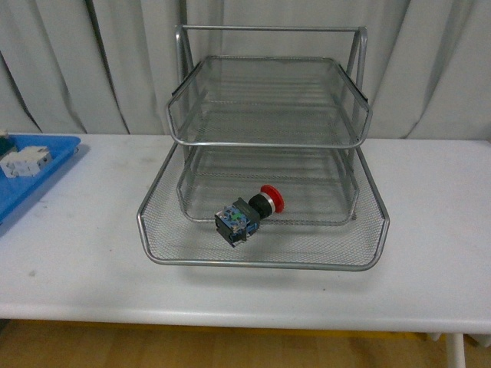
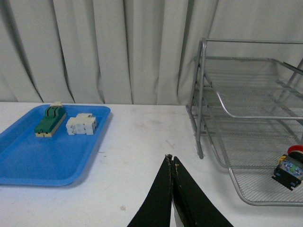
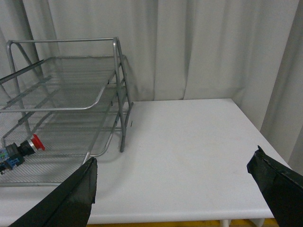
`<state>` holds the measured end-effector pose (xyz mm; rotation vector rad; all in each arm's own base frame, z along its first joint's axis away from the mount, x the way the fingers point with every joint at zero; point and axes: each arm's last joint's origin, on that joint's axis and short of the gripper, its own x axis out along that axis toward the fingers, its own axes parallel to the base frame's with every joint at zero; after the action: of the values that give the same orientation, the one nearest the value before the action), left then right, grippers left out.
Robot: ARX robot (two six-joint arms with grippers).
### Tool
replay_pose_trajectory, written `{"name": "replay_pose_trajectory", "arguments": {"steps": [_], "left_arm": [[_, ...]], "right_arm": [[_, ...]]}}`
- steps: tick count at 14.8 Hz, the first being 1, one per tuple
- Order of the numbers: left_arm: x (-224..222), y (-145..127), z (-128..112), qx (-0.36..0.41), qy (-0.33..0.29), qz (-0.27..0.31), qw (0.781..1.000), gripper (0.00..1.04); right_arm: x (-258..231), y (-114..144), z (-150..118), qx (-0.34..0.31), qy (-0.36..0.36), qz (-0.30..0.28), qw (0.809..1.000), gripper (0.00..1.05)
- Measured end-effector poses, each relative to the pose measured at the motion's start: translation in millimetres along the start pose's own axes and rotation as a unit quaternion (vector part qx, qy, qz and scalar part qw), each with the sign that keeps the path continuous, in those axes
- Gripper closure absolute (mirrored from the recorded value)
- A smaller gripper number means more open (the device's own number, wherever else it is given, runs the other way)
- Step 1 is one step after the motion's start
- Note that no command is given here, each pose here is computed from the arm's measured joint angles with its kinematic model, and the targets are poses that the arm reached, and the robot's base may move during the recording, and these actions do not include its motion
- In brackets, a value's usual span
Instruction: Place button on rack with both arms
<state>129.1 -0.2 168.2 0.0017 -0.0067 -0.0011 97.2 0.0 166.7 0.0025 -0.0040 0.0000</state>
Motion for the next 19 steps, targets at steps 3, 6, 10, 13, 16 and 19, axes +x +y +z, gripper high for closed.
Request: {"name": "replay_pose_trajectory", "arguments": {"steps": [3,6,10,13,16,19], "left_arm": [[-5.8,0.0,0.9,0.0,0.0,0.0,1.0,1.03],[-11.4,0.0,1.3,0.0,0.0,0.0,1.0,1.03],[-17.1,0.0,1.4,0.0,-0.001,0.0,1.0,1.03],[-20.1,0.0,1.1,0.0,-0.001,0.0,1.0,1.03],[-29.3,-0.1,-5.7,0.0,0.026,-0.001,1.0,1.03],[-31.4,0.0,-2.3,-0.001,0.005,0.0,1.0,0.94]], "right_arm": [[0.0,0.0,0.0,0.0,0.0,0.0,1.0,0.06],[0.0,0.0,0.0,0.0,0.0,0.0,1.0,0.06],[0.0,0.0,0.0,0.0,0.0,0.0,1.0,0.06],[0.0,0.0,0.0,0.0,0.0,0.0,1.0,0.06],[0.0,0.0,0.0,0.0,0.0,0.0,1.0,0.06],[0.0,0.0,0.0,0.0,0.0,0.0,1.0,0.06]]}}
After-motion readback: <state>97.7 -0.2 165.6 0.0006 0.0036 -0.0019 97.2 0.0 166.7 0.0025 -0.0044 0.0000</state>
